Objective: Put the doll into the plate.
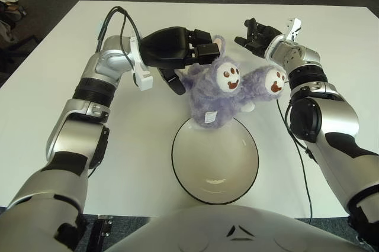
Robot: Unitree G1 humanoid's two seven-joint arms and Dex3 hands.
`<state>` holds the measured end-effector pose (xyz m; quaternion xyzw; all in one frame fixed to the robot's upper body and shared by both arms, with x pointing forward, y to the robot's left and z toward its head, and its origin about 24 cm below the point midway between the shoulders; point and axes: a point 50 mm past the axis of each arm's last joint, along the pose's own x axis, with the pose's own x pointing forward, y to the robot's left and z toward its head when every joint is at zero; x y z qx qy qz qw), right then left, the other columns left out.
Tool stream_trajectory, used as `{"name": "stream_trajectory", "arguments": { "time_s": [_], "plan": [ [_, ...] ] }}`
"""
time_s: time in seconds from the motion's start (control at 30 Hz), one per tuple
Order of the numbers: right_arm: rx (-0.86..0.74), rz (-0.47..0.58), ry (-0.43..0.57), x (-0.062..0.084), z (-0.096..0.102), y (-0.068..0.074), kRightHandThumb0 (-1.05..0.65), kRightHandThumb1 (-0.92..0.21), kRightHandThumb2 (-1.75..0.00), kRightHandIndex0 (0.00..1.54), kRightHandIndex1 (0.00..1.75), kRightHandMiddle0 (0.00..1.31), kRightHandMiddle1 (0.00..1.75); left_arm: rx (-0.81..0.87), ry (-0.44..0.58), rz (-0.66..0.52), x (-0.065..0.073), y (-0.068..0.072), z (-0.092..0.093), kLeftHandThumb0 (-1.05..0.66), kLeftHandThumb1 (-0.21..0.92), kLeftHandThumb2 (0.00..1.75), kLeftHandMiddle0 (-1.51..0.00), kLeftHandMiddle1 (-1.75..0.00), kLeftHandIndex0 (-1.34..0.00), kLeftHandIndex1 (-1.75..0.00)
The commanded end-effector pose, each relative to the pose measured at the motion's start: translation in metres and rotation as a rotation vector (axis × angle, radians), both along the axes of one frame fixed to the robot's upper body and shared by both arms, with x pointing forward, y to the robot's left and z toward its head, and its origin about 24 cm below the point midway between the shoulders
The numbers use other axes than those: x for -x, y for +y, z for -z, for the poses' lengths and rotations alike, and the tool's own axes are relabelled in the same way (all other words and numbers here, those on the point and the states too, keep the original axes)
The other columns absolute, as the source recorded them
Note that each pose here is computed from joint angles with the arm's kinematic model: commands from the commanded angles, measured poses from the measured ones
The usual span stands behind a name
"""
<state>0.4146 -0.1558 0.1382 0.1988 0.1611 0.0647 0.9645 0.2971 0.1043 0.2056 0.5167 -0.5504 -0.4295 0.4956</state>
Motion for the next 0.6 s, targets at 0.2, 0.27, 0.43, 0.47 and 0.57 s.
{"name": "stream_trajectory", "arguments": {
  "time_s": [0.2, 0.27, 0.43, 0.47, 0.57],
  "plan": [
    [0.011, -0.008, -0.015, 0.001, -0.001, -0.002, -0.05, -0.08, -1.39, 0.17, 1.07, 0.02, 1.35, -0.112, -0.001, -0.089, -0.010, 0.000, 0.009, -0.38, 0.30, 1.08, -0.01, -0.81, 0.00, -0.93],
    [0.011, -0.012, -0.019, 0.001, -0.001, -0.003, -0.05, -0.08, -1.38, 0.17, 1.07, 0.01, 1.34, -0.132, 0.002, -0.105, -0.013, -0.002, 0.012, -0.40, 0.33, 1.05, 0.00, -0.67, 0.00, -0.84],
    [0.005, -0.023, -0.030, 0.001, -0.002, -0.003, -0.06, -0.08, -1.38, 0.19, 1.07, 0.00, 1.32, -0.183, 0.013, -0.160, -0.022, -0.005, 0.020, -0.40, 0.39, 1.01, 0.00, -0.45, 0.00, -0.56],
    [0.003, -0.025, -0.031, 0.002, -0.002, -0.003, -0.05, -0.08, -1.38, 0.19, 1.08, 0.00, 1.32, -0.189, 0.011, -0.165, -0.023, -0.005, 0.021, -0.39, 0.40, 1.01, 0.00, -0.44, 0.00, -0.52],
    [-0.011, -0.030, -0.031, 0.002, -0.002, -0.003, -0.03, -0.09, -1.39, 0.21, 1.09, 0.01, 1.32, -0.206, 0.012, -0.170, -0.024, -0.005, 0.025, -0.26, 0.36, 1.09, -0.02, -0.35, 0.00, -0.31]
  ]
}}
